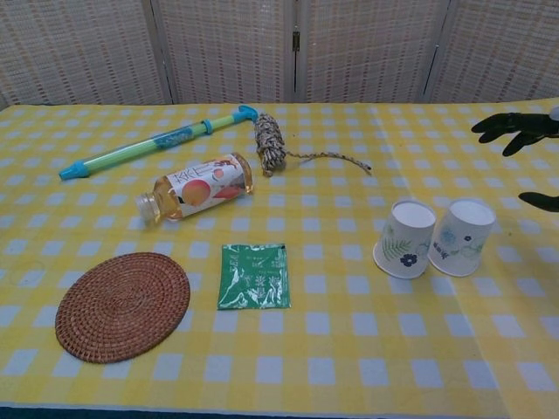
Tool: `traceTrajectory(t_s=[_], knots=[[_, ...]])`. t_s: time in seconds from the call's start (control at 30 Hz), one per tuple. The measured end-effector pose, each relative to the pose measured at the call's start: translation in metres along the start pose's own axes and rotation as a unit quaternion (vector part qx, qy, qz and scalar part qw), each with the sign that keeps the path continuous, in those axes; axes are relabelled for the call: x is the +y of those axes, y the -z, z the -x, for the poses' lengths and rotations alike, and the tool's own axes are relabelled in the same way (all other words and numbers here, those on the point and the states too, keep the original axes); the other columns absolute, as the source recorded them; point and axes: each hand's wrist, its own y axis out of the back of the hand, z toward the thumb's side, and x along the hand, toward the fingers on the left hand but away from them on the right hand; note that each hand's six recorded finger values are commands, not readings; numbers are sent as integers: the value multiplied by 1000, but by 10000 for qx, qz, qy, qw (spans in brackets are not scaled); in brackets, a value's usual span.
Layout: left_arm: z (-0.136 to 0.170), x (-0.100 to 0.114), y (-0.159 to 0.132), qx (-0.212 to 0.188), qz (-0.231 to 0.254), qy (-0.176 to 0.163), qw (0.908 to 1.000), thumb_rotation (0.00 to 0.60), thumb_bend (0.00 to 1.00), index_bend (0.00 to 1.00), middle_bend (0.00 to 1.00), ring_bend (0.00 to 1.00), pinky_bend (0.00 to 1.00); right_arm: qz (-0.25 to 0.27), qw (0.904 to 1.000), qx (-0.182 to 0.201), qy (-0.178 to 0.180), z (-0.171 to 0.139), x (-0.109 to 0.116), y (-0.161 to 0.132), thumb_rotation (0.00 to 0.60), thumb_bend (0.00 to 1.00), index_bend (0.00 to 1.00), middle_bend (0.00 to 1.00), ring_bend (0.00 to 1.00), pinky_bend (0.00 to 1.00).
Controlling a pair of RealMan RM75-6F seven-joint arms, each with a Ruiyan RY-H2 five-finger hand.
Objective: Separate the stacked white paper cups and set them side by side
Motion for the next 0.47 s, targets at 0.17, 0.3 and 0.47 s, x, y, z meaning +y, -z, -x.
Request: traceTrajectory(t_s=[0.17, 0.3, 0.47], knots=[[-1, 4, -5, -139, 86, -190, 9997, 600, 241, 90, 56, 60, 0, -27, 9976, -149, 679, -28, 21, 12, 600, 449, 87, 31, 127, 107], [-1, 7, -12, -205, 84, -347, 9992, 600, 241, 94, 56, 60, 0, -51, 9919, -266, 1240, -61, 31, 21, 600, 449, 87, 10, 95, 69], [0, 9, -23, -328, 26, -442, 9985, 600, 241, 95, 56, 60, 0, 3, 9874, -367, 1542, -99, 27, 30, 600, 449, 87, 11, 88, 59]])
